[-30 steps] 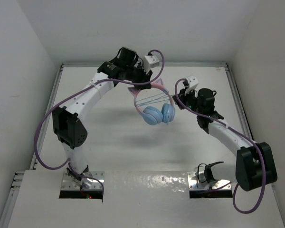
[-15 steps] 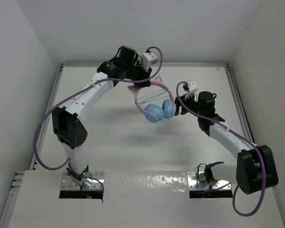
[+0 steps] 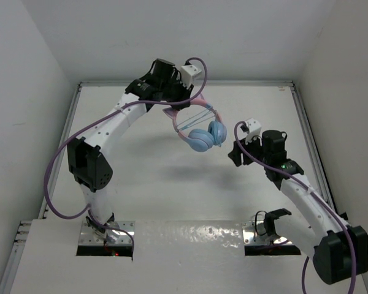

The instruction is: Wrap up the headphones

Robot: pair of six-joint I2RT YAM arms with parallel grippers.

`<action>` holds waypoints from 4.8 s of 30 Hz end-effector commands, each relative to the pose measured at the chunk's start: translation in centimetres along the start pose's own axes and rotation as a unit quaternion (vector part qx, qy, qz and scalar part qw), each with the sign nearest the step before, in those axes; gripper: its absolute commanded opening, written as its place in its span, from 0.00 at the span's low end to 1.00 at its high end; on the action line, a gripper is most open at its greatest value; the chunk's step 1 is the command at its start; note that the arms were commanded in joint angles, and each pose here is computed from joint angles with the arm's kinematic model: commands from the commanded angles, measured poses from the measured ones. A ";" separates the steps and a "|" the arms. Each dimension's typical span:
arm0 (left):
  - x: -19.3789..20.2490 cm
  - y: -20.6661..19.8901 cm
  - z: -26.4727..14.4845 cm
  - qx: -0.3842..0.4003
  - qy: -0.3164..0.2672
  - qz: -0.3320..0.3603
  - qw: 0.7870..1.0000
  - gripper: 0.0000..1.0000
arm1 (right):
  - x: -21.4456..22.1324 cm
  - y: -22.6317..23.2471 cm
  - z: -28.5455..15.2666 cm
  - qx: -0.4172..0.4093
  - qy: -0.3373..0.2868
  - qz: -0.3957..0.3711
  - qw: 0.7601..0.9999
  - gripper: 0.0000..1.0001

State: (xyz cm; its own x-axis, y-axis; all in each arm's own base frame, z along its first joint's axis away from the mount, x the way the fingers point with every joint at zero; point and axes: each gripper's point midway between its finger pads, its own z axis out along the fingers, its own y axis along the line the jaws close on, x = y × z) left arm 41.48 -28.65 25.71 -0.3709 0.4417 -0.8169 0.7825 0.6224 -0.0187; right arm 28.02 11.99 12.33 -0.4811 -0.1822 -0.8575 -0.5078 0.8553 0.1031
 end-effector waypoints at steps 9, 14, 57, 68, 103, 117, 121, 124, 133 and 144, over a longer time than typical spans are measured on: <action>-2.7 1.5 -1.8 -0.061 -0.056 -0.014 0.996 0.00 | -11.6 -1.8 -4.5 0.089 -0.101 0.073 0.988 0.58; -2.6 1.3 -1.5 -0.062 -0.058 -0.018 0.996 0.00 | -16.0 0.9 -1.6 0.061 -0.119 0.108 0.985 0.91; -1.7 0.4 -0.4 -0.043 -0.052 -0.054 0.996 0.06 | -9.5 2.1 7.3 0.110 0.050 0.086 0.989 0.00; -4.4 3.0 -3.7 -0.123 -0.061 -0.067 0.988 0.69 | -8.1 3.4 7.2 0.075 0.083 0.038 0.993 0.00; -3.5 8.0 -5.5 -0.201 -0.047 -0.096 0.974 0.70 | 5.0 20.2 3.7 -0.264 0.232 -0.173 0.920 0.00; -2.7 7.2 -4.7 -0.180 -0.035 -0.101 0.978 0.68 | 5.4 20.2 5.6 -0.252 0.219 -0.179 0.926 0.00; -2.4 6.9 -4.6 -0.176 -0.031 -0.101 0.979 0.68 | 4.0 19.3 7.4 -0.217 0.197 -0.187 0.938 0.00; -2.4 7.0 -4.6 -0.177 -0.031 -0.100 0.979 0.68 | 3.3 18.3 8.6 -0.197 0.180 -0.178 0.947 0.00; -2.2 6.8 -4.7 -0.175 -0.029 -0.100 0.979 0.67 | 1.3 17.7 9.5 -0.209 0.173 -0.214 0.938 0.00; -1.6 7.7 -3.8 -0.183 -0.023 -0.080 0.980 0.51 | 0.7 20.0 4.8 -0.261 0.155 -0.234 0.924 0.00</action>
State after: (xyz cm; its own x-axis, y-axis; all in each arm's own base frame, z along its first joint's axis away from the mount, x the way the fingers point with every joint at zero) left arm 45.68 -21.99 28.47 -0.4929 0.2782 -0.8244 0.4660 0.8845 0.0199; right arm 22.13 29.90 7.97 -0.3318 -0.7161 -0.6141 -0.9236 0.3792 0.0569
